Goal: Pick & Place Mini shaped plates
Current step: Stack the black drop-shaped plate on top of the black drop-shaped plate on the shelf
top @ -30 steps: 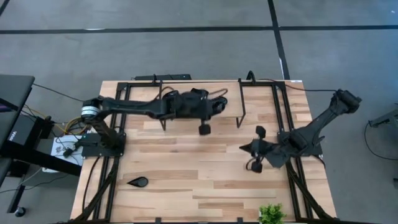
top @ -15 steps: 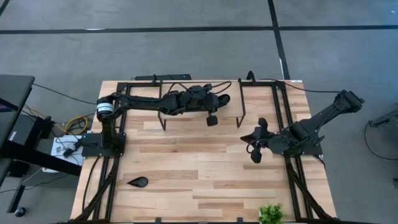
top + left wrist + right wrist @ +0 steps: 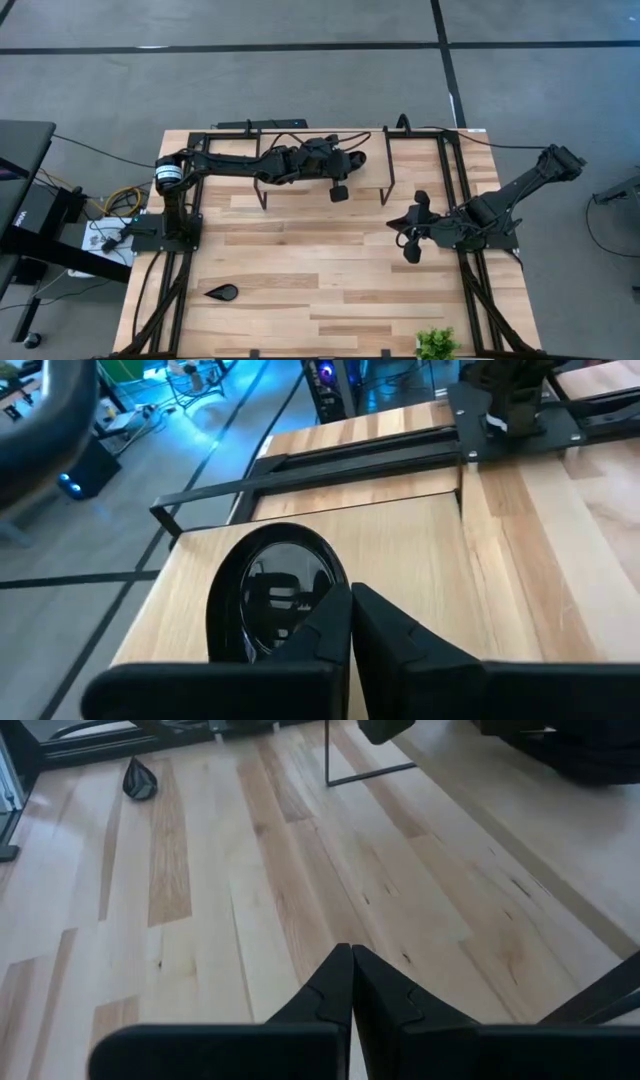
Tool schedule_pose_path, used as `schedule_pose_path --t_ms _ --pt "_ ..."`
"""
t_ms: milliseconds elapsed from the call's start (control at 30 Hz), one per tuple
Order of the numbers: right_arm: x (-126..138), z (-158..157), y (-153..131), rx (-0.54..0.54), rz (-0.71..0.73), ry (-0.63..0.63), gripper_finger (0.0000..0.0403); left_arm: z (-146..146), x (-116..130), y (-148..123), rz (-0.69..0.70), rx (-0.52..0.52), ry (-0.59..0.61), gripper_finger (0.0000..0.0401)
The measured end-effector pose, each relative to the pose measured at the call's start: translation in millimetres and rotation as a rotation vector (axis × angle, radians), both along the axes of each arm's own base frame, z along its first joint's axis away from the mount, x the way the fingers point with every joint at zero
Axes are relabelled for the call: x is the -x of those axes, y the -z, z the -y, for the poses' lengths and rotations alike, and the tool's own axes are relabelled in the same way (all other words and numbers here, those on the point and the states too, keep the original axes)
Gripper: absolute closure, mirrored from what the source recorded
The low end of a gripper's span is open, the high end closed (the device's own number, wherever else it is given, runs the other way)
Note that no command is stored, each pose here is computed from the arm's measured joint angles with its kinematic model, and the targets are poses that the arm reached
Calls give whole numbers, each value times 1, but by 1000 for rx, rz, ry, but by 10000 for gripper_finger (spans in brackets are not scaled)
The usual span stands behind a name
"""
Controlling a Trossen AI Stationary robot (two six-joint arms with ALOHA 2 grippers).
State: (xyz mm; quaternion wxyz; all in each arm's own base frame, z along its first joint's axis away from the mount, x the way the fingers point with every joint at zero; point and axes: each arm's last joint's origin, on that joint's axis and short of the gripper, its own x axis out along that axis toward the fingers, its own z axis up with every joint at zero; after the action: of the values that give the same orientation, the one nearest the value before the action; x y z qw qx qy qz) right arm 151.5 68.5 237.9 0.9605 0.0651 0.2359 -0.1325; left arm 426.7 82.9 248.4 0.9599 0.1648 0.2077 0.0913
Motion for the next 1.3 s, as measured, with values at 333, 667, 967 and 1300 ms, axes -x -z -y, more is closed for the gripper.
schedule_pose_path --t_ms 333,667,967,1300 --pt "0 0 0 0 0 0 402 -2 0 0 -5 -21 -53 349" --pt "0 0 0 1 0 0 402 27 -4 -2 28 63 5 311" --pt "0 0 0 1 1 2 402 153 7 5 -44 269 395 311" --pt "-1 -1 -2 -9 19 3 402 261 95 73 -557 598 324 311"
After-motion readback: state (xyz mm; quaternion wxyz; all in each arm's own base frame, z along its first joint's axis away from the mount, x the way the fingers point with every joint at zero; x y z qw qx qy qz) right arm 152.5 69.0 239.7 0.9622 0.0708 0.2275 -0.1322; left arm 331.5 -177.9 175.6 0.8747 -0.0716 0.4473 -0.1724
